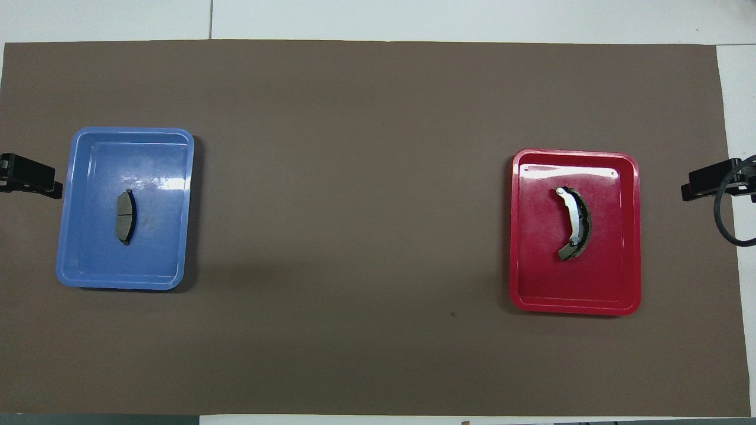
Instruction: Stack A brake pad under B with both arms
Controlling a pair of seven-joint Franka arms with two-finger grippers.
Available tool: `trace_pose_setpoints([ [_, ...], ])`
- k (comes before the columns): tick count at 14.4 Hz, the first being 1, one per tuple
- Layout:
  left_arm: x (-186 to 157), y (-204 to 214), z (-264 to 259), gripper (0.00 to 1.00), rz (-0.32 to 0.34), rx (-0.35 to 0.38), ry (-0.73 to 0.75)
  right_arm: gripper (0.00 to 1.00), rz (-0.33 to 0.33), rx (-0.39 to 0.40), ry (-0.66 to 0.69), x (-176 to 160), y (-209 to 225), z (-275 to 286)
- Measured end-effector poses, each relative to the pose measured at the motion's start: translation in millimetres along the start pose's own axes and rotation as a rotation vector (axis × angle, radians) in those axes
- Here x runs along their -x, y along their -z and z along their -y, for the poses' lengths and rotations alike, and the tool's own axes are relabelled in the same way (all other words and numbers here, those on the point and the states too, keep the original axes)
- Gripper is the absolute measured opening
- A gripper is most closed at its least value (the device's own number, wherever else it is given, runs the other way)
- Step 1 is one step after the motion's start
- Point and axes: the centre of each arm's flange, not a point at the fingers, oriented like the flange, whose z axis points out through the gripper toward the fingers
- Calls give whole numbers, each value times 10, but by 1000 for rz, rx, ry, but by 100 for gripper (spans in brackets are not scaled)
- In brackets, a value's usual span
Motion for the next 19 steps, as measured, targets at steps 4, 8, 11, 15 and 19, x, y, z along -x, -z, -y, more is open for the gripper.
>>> trace_pose_setpoints([
  [4, 3, -3, 2, 100, 3, 0, 1, 100, 0, 0, 0, 0, 0, 1],
  [8, 2, -18, 1, 100, 2, 0, 2, 100, 1, 0, 0, 0, -4, 1],
  [11, -64, -204, 29, 98, -86, -1, 5, 100, 1, 0, 0, 0, -5, 1],
  [15, -70, -731, 172, 98, -136, -2, -9, 100, 2, 0, 0, 0, -10, 1],
  [19, -101, -1377, 300, 98, -152, -6, -23, 100, 6, 0, 0, 1, -29, 1],
])
